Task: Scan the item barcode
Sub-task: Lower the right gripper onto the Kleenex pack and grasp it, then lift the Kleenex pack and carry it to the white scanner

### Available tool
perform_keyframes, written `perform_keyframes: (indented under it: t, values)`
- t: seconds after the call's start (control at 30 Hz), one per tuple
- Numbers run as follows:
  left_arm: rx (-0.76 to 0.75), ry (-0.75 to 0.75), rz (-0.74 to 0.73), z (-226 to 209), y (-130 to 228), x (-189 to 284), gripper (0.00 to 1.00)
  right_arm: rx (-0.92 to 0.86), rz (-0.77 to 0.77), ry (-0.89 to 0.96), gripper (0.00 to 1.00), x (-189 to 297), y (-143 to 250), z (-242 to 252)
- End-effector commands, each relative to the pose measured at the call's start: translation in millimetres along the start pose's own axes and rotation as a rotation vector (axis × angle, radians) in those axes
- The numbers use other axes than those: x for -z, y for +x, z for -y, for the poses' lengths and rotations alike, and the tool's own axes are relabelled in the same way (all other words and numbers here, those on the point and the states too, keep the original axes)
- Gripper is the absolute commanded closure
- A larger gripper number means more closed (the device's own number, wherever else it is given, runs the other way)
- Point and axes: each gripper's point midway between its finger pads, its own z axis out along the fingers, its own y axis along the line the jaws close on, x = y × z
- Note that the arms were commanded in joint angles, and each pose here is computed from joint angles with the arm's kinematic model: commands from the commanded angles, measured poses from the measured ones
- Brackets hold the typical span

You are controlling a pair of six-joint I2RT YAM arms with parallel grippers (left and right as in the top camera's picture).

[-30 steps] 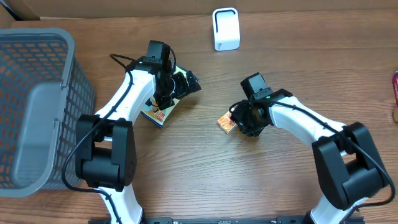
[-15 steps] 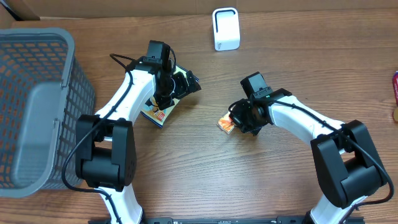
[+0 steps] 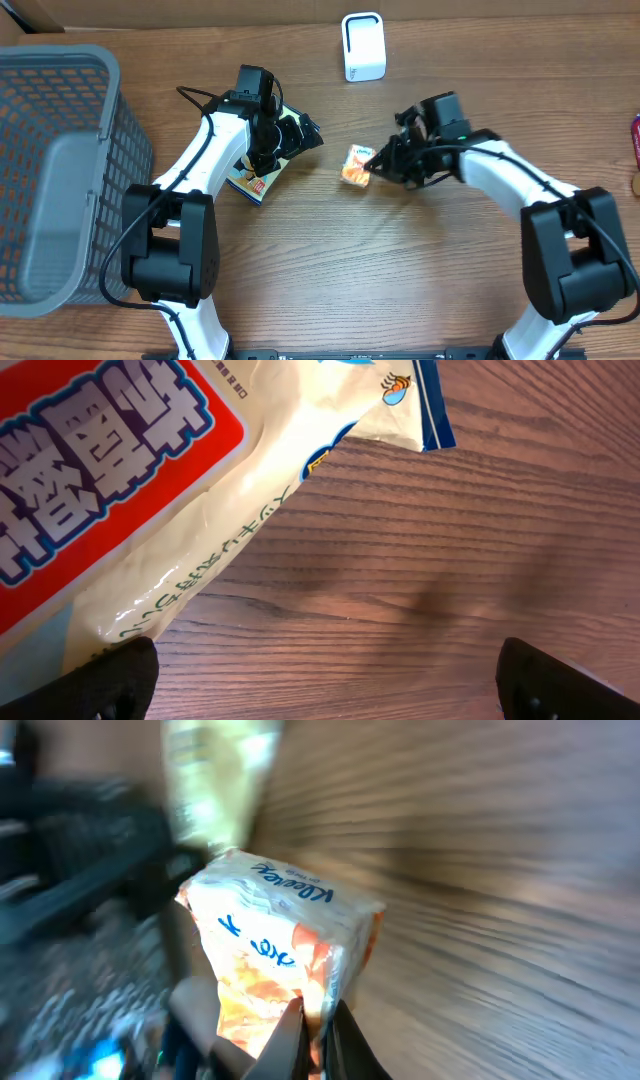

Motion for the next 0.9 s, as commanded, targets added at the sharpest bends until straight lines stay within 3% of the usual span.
perform_keyframes:
  t: [0.0, 0.2, 0.4, 0.87]
  values:
    - [-0.041, 0.008, 0.027, 8.3, -3.6, 8.0, 0.0, 0.21, -0.059, -0.305, 0.96, 28.8, 2.1, -41.9]
    - [-0.047, 0.009, 0.023, 10.4, -1.5, 7.1, 0.05, 0.131, -0.08, -0.326, 0.96, 37.5, 8.1, -32.0]
    - [-0.065, 0.011, 0.017, 16.5, 3.6, 4.5, 0.0, 0.377, -0.13, -0.704, 0.96, 69.3, 25.2, -85.2]
    - [-0.065, 0.009, 0.016, 16.0, 3.9, 4.4, 0.0, 0.528, -0.08, -0.714, 0.96, 73.3, 10.1, -96.3]
